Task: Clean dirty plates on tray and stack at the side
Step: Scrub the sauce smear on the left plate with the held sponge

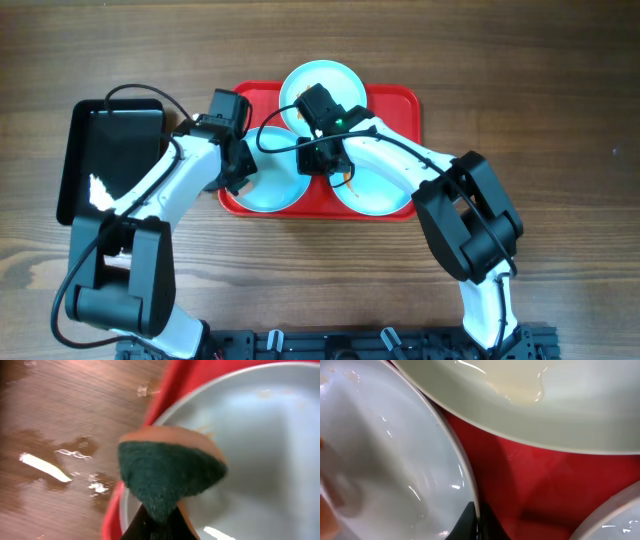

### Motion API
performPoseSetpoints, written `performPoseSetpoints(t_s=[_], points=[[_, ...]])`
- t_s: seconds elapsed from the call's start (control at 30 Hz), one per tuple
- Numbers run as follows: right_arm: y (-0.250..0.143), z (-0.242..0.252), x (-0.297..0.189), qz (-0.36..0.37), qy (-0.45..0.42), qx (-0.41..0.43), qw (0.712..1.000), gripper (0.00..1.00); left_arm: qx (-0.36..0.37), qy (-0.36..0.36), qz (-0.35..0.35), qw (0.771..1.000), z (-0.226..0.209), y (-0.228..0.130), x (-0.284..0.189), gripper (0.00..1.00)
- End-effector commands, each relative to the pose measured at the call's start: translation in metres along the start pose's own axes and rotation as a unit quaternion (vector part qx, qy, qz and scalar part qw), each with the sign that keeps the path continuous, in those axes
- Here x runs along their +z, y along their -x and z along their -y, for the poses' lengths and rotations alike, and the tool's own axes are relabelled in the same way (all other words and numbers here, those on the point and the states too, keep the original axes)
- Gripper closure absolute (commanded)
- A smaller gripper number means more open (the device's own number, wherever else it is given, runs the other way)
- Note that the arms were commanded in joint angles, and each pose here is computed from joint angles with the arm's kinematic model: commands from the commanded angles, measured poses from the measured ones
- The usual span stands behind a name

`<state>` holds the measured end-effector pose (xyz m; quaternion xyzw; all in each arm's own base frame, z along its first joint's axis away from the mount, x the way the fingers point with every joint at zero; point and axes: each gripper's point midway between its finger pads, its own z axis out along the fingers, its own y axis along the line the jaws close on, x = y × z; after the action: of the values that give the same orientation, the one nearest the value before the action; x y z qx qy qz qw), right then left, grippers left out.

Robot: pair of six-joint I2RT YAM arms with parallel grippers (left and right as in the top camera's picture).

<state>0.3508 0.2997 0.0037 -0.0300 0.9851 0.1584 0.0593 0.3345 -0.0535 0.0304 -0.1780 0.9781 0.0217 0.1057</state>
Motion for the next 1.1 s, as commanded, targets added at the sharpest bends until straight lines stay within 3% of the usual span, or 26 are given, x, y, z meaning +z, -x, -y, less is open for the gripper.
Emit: performPoseSetpoints(t_s=[0.0, 0.5, 0.73, 1.07], points=[[-0.005, 0.021, 0.011, -0.003, -0.038, 0.007, 0.999, 0.96, 0.022, -0.092, -0.007, 0.996, 0.033, 0.002, -0.014, 0.96], [-0.004, 0.021, 0.011, -0.003, -0.038, 0.007, 0.999, 0.96, 0.022, -0.149, 0.025, 0.988, 0.061, 0.021, -0.01, 0.96], [-0.004, 0.02, 0.011, -0.002, -0.037, 0.008, 0.999, 0.96, -0.006, -0.19, -0.014, 0.982, 0.082, 0.011, 0.006, 0.96], [-0.004, 0.021, 0.011, -0.003, -0.038, 0.007, 0.999, 0.96, 0.002, -0.165, -0.027, 0.986, 0.08, 0.002, 0.024, 0.96]])
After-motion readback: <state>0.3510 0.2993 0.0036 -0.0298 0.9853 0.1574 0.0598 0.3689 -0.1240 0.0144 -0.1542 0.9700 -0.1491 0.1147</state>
